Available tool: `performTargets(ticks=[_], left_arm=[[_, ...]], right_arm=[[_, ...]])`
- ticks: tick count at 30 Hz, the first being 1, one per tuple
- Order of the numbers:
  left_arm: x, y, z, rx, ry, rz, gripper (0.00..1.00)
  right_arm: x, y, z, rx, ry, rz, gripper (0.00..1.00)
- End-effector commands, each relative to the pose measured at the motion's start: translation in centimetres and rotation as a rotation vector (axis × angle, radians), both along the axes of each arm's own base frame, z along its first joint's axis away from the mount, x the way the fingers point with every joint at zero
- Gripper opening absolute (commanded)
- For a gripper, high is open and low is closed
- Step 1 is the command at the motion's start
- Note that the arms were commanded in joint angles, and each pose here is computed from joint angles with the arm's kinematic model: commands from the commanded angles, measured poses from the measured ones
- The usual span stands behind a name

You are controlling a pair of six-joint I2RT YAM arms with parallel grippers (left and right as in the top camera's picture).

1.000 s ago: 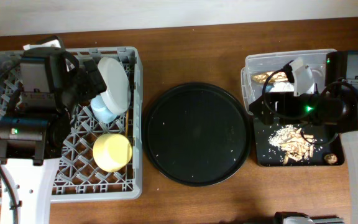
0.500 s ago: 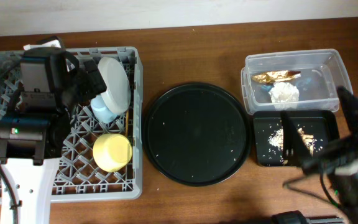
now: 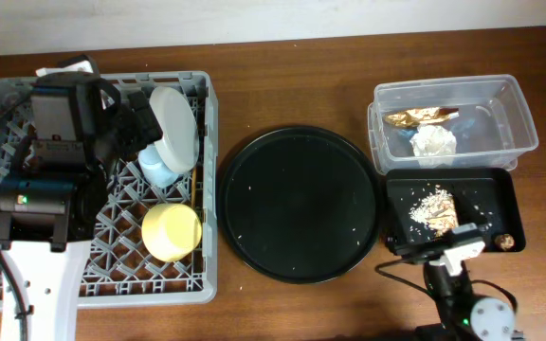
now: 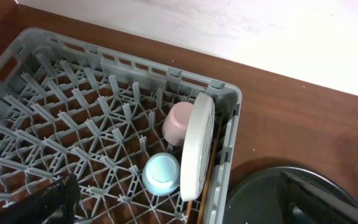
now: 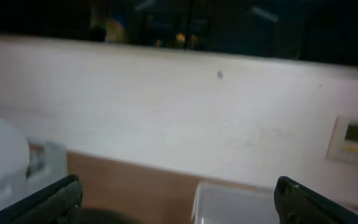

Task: Sort waste into correct bins and load items into the dishwasher rack

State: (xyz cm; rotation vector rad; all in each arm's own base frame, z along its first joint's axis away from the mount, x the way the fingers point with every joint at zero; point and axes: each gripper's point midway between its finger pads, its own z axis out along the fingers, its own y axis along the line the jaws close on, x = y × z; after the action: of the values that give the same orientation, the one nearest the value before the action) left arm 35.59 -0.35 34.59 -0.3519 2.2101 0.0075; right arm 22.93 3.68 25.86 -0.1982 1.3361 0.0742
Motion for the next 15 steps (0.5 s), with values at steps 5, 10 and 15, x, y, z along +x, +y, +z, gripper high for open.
performTargets(ticks=[5, 10, 15], left_arm=[[0.0, 0.3, 0.1, 0.007, -0.003, 0.014, 0.99], [0.0, 0.3, 0.1, 0.007, -0.003, 0.014, 0.99], [0.0, 0.3, 0.1, 0.007, -0.003, 0.014, 1.0]], right_arm=[[1.4, -1.3, -4.8, 0.016, 0.078, -0.076, 0.99], [1.6, -1.3, -10.2, -0.008, 0.296, -0.077, 0.99], [1.6, -1.3, -10.2, -0.008, 0.296, -0.077, 0.99]])
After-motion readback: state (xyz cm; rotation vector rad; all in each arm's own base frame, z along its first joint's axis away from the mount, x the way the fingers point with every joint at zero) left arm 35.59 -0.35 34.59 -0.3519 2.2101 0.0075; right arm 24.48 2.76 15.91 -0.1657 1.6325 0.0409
